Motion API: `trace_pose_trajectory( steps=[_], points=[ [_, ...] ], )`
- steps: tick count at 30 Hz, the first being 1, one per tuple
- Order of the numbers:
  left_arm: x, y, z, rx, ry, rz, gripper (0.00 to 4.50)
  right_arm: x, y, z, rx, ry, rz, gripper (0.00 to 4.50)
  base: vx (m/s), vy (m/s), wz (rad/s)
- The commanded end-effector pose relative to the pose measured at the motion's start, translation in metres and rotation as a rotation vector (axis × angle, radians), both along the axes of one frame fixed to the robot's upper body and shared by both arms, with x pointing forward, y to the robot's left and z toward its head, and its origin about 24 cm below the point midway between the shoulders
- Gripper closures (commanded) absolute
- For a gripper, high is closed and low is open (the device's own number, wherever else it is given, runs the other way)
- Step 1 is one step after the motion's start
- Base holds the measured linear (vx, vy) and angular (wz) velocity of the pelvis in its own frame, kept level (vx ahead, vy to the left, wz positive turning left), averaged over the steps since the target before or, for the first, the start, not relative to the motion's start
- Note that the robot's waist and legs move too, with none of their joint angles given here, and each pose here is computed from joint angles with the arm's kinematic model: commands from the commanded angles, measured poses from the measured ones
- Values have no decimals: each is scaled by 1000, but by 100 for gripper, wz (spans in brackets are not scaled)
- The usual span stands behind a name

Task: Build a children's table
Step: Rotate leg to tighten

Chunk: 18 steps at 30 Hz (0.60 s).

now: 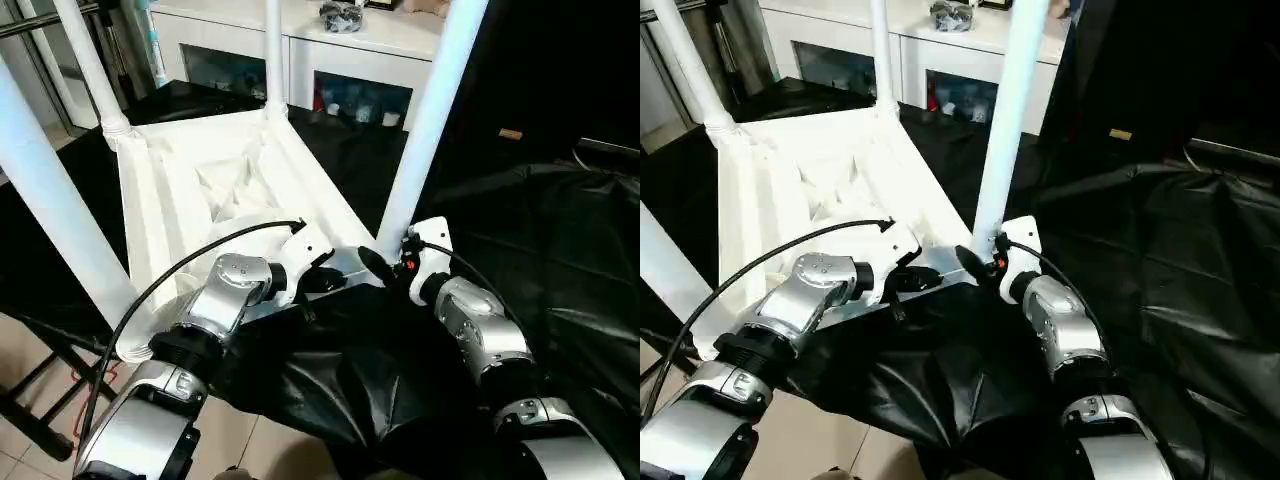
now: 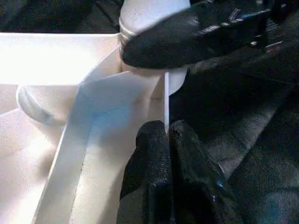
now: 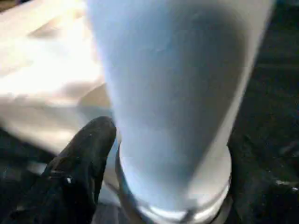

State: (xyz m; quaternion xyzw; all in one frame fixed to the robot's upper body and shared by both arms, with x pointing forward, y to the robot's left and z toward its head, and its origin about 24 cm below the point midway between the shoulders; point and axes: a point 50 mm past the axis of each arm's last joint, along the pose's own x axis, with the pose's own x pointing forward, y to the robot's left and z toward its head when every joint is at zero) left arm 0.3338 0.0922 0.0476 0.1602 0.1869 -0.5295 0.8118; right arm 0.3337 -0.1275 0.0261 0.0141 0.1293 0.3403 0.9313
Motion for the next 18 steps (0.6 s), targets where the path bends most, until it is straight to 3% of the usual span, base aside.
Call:
trace_pose_trajectory(
  steps=[1,7,11,15,18],
  points=[
    [-10,-12,1,-66,13,-124,450,-9,21,5,0,-25,247,73,0,0,0],
    [-17,10,1,-26,50,-233,450,-22,5,15,-23,-49,504,73,0,0,0],
    [-18,25,2,12,68,-280,450,-30,-4,14,-48,-1,624,73,0,0,0],
    [-19,35,4,28,84,-310,450,-34,-9,14,-54,33,681,73,0,0,0],
    [-19,40,6,28,90,-321,450,-35,-11,15,-31,49,693,97,0,0,0]
  ],
)
